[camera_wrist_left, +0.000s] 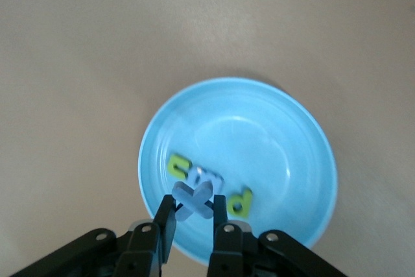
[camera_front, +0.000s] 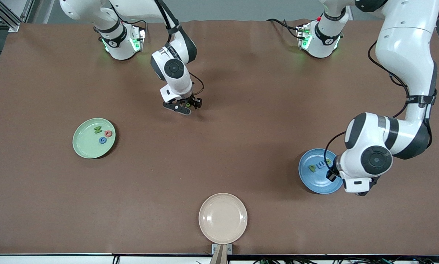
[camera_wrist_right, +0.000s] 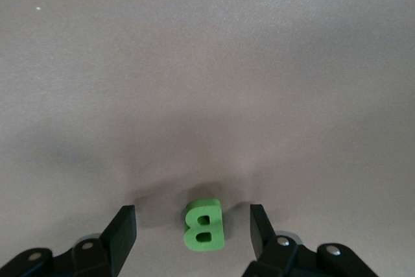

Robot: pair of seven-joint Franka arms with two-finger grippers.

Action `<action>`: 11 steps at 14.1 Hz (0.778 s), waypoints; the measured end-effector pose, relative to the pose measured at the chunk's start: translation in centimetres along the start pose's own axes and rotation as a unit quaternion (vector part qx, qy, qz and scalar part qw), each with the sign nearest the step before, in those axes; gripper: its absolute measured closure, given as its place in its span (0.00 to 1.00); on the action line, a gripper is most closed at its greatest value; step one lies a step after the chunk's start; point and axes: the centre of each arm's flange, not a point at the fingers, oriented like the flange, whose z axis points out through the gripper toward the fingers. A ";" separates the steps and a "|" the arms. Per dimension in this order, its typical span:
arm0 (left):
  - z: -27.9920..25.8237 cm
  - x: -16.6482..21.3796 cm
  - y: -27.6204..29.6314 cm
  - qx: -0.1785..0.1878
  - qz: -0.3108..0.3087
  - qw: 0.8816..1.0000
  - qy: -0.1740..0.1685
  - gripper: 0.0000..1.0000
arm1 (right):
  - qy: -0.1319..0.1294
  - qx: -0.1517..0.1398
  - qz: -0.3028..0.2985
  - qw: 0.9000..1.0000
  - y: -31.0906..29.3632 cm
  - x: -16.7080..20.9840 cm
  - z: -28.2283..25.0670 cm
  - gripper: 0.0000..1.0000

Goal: Sort upper and lower case letters into plates
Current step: 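Drop the blue x on the blue plate while the right gripper grasps the B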

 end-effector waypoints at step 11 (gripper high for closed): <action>7.5 2.1 -2.7 -0.032 0.034 0.999 -0.010 0.73 | 0.005 0.008 -0.005 1.000 -0.5 -0.3 -0.2 0.68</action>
